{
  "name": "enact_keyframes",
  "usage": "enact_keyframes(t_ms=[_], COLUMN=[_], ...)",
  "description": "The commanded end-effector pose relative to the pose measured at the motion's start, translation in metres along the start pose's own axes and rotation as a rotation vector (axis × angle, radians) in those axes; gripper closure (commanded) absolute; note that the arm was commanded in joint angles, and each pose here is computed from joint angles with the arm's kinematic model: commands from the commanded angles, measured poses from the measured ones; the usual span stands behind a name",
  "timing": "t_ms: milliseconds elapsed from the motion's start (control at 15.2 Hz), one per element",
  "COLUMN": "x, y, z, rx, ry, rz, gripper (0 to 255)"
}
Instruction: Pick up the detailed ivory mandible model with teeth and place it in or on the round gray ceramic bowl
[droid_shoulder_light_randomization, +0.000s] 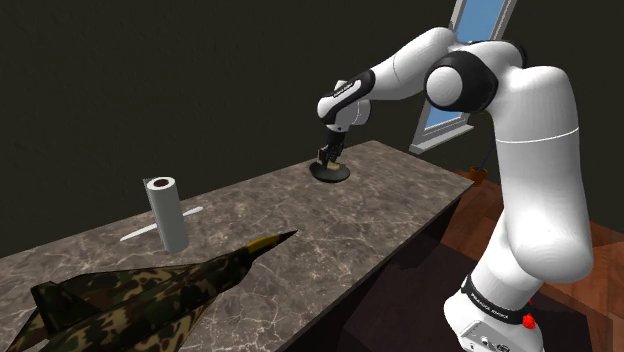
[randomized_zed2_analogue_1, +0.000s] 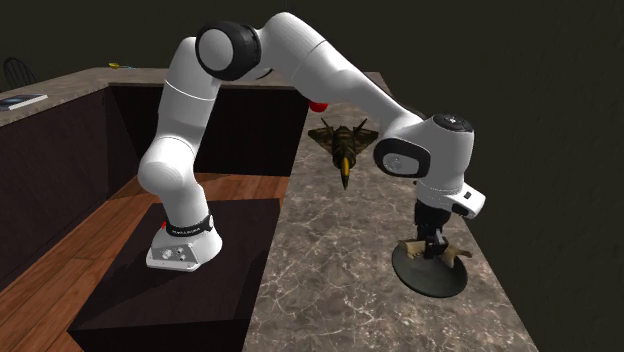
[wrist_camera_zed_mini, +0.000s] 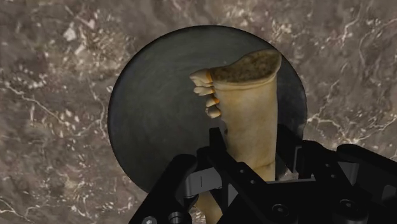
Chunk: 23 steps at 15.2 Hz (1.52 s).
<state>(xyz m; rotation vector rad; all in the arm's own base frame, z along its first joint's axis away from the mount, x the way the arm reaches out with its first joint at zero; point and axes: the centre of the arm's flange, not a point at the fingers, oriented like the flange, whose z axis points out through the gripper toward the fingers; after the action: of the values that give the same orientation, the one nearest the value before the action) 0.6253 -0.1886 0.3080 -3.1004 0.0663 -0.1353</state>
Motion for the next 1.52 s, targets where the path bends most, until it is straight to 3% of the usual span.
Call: enact_keyframes(t_ms=[0,594,660,990,1254,1452], x=[-0.002,-0.003,-0.003,-0.003,-0.003,-0.003], y=[0.001,0.001,0.001,0.001,0.001,0.001], z=[0.011,0.022,0.022,0.022,-0.028,-0.028], rx=[0.000,0.000,0.000,0.000,0.000,0.000], ry=[0.000,0.000,0.000,0.000,0.000,0.000], rz=[0.000,0.000,0.000,0.000,0.000,0.000], gripper=[255,255,0,0,0,0])
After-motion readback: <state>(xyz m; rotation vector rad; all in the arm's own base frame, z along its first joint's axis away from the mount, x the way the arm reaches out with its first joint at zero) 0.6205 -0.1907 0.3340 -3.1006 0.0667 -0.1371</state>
